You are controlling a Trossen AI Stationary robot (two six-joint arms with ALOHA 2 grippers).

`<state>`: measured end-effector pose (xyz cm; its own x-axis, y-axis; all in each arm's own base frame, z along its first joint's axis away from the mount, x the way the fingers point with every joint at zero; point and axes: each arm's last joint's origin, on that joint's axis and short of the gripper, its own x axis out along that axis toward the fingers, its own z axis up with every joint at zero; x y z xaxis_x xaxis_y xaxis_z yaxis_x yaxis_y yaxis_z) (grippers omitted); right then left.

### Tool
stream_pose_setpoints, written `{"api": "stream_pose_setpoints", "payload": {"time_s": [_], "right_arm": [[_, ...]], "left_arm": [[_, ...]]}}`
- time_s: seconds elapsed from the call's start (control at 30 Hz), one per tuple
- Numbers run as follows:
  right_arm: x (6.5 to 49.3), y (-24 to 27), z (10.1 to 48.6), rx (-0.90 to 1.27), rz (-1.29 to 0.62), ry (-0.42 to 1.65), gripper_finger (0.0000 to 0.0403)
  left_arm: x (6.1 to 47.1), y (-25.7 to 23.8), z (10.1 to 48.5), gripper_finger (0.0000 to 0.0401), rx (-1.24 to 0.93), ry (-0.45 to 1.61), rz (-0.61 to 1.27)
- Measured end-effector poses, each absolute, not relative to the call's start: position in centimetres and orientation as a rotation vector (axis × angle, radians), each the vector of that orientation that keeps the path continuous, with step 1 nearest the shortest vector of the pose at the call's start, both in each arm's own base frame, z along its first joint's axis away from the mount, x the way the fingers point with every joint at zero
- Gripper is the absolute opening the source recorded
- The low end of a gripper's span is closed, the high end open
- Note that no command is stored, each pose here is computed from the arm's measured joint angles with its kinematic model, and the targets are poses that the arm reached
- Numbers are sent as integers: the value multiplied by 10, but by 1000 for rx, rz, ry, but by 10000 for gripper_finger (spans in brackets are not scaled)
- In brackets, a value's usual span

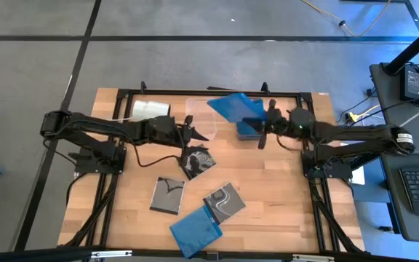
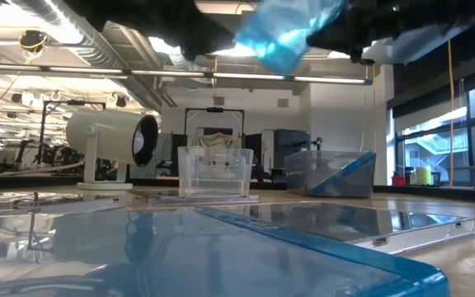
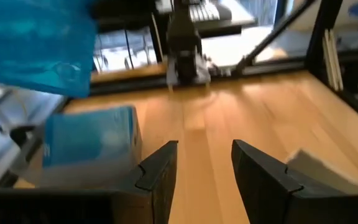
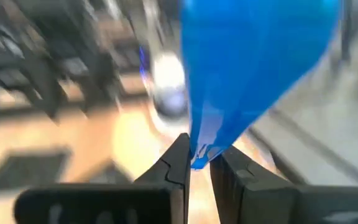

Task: Pick & place jewel cases by type
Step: Put the top blue cd case into the gray bin

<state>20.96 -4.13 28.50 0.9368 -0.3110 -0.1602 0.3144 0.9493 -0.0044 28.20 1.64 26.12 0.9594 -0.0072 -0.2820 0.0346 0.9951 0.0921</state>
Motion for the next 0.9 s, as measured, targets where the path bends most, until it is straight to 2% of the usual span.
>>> {"api": "stream_pose_setpoints", "payload": {"time_s": [0.27,0.43,0.53,0.67,0.9], "right_arm": [[181,-72,355,215,-503,709,45],[168,-95,378,418,-531,858,48],[174,-114,375,510,-509,889,50],[187,-142,353,672,-387,948,50],[201,-174,302,812,-323,1226,52]], "left_arm": [[282,15,252,152,69,358,-28],[283,15,251,149,67,361,-28],[283,15,251,150,67,362,-28],[283,15,251,152,64,362,-28],[283,13,251,149,46,362,-33]]}}
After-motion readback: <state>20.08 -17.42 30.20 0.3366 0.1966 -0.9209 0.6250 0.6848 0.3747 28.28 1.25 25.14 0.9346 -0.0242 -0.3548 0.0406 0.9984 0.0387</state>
